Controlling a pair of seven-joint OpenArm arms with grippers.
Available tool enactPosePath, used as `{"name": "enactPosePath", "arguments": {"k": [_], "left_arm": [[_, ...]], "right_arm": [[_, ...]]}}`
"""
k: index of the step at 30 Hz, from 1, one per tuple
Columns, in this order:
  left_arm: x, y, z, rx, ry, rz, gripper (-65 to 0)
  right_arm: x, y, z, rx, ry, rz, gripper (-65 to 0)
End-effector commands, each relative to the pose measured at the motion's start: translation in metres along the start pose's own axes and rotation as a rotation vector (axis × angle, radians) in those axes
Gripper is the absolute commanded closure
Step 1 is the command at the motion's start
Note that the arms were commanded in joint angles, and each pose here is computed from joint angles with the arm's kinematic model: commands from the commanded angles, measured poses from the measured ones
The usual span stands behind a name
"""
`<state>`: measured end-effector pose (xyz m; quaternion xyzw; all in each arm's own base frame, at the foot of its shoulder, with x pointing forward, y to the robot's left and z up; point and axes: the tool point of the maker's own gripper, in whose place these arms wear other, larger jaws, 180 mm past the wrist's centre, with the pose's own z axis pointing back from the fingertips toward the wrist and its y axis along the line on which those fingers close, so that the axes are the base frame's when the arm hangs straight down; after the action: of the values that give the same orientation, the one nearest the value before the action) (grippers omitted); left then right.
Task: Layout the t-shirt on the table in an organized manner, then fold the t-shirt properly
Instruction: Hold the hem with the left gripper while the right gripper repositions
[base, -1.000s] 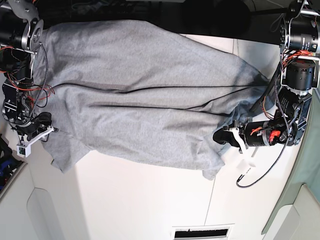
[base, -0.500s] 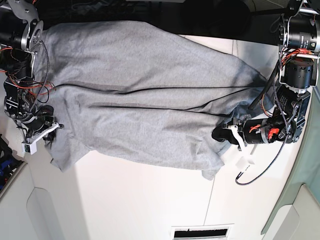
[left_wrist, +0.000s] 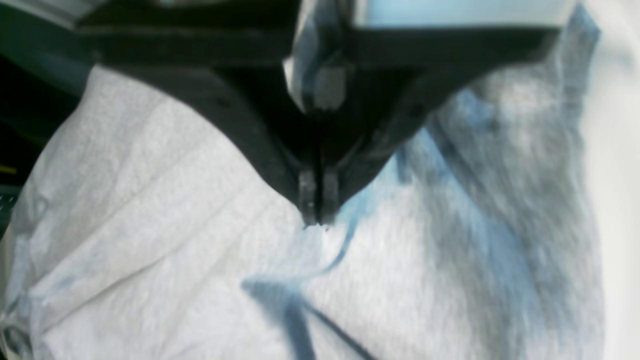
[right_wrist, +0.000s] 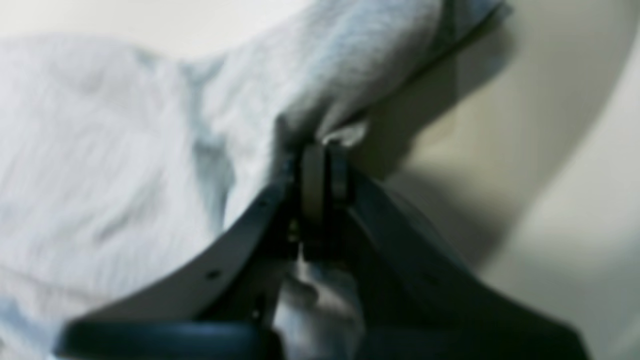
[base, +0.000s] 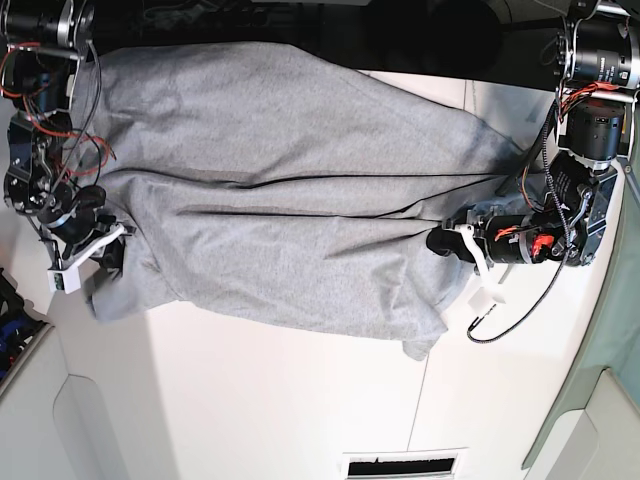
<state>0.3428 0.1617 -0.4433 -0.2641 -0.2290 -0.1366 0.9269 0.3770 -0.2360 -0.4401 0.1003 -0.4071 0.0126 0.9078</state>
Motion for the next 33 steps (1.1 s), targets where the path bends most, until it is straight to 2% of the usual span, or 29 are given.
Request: {"name": "enactPosePath", "arguments": {"k": [1, 8, 14, 18, 21, 23, 26, 29, 33], "left_arm": [[0.024, 0.001, 0.009, -0.003, -0.06, -0.023, 0.0], [0.024, 0.001, 0.009, -0.003, -0.065, -0.022, 0.0], [0.024, 0.001, 0.009, -0.003, -0.065, -0.023, 0.0], [0.026, 0.0, 0.009, -0.004, -0.075, -0.022, 0.0], [0.027, 0.001, 0.009, -0.003, -0.081, -0.022, 0.0], [0.027, 0.001, 0.009, -0.003, -0.08, -0.023, 0.0], [0.026, 0.002, 0.009, 0.004, -0.073, -0.028, 0.0], [0.024, 0.003, 0.009, 0.011, -0.065, -0.033, 0.0], [0.025, 0.003, 0.009, 0.01, -0.066, -0.033, 0.0]], "right_arm": [[0.024, 0.001, 0.01, 0.012, -0.077, 0.023, 0.0], [-0.008, 0.036, 0.064, 0.064, -0.074, 0.111, 0.0], [-0.069, 0.045, 0.085, 0.083, 0.029, 0.06, 0.0], [-0.09, 0.045, 0.091, 0.08, 0.07, 0.048, 0.0], [-0.083, 0.044, 0.09, 0.079, 0.04, 0.048, -19.0], [-0.067, 0.042, 0.09, 0.075, -0.022, 0.043, -26.7], [-0.035, 0.033, 0.088, 0.058, -0.114, -0.002, -27.6], [-0.005, 0.015, 0.086, -0.006, -0.178, -0.03, -27.6], [0.011, -0.004, 0.08, -0.099, -0.152, -0.029, -27.6]]}}
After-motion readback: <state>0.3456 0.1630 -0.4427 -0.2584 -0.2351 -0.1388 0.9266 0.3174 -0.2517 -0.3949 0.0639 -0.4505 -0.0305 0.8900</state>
